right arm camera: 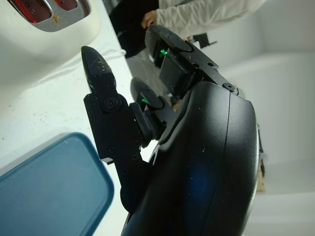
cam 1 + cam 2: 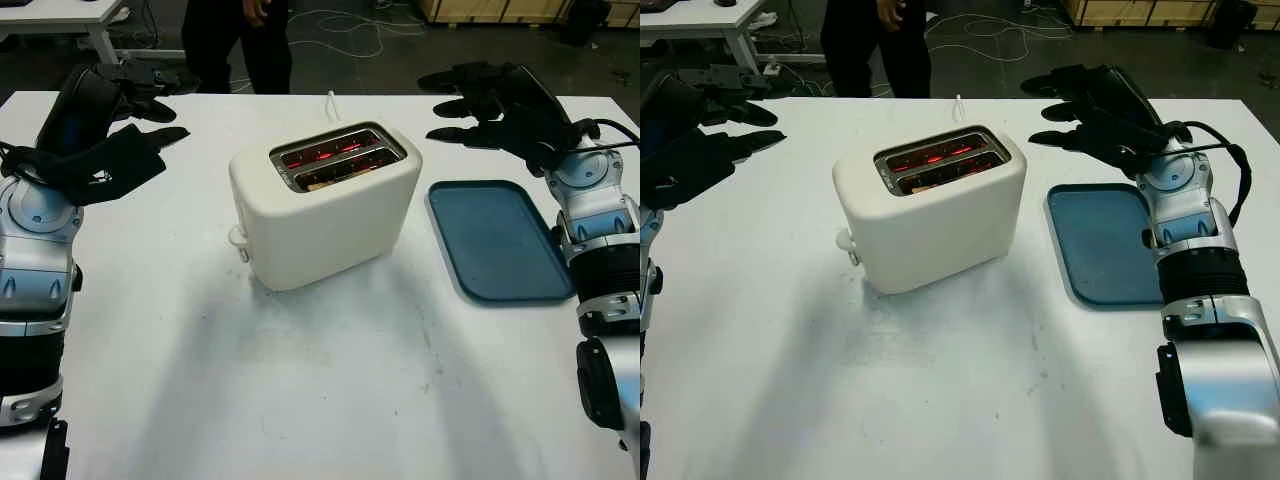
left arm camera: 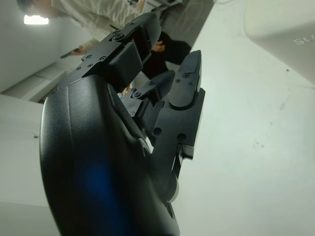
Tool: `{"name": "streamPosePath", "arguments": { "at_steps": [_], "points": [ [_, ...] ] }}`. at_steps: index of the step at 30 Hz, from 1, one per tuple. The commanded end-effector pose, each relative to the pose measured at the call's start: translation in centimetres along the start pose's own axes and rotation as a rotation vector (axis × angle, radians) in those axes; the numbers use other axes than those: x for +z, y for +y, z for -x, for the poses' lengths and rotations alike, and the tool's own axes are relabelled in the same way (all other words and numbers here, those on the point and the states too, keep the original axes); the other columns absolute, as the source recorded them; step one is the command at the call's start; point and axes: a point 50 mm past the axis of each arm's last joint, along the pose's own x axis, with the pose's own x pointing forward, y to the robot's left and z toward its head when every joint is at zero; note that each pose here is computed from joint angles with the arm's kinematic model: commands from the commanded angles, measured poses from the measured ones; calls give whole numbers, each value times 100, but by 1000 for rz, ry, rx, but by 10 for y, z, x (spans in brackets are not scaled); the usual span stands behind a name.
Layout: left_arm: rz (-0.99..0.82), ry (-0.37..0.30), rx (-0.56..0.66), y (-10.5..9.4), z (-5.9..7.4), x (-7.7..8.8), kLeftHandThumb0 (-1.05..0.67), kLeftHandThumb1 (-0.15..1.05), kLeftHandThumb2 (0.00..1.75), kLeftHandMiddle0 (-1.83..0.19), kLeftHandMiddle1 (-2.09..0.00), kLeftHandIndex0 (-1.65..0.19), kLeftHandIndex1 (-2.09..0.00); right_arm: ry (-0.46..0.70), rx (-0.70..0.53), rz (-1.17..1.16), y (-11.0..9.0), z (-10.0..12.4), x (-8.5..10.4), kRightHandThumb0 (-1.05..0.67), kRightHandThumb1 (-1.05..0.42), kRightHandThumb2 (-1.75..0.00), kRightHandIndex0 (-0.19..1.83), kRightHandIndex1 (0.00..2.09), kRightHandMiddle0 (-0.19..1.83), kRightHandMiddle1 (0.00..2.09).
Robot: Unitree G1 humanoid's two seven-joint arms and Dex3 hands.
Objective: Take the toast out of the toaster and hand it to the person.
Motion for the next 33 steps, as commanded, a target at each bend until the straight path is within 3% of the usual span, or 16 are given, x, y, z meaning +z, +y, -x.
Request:
{"name": "streamPosePath", "arguments": {
  "at_steps": [1, 33],
  "points": [
    [0, -19, 2, 1, -2, 3, -15, 91, 0, -62, -65, -82, -2, -27, -16, -4, -4, -1, 4, -35, -79, 0, 83, 0, 74, 0],
    [-5, -15, -1, 1, -2, 3, -16, 92, 0, -61, -65, -82, -2, -10, -9, 1, -4, -2, 4, -35, -79, 0, 82, 0, 73, 0]
  ]
}}
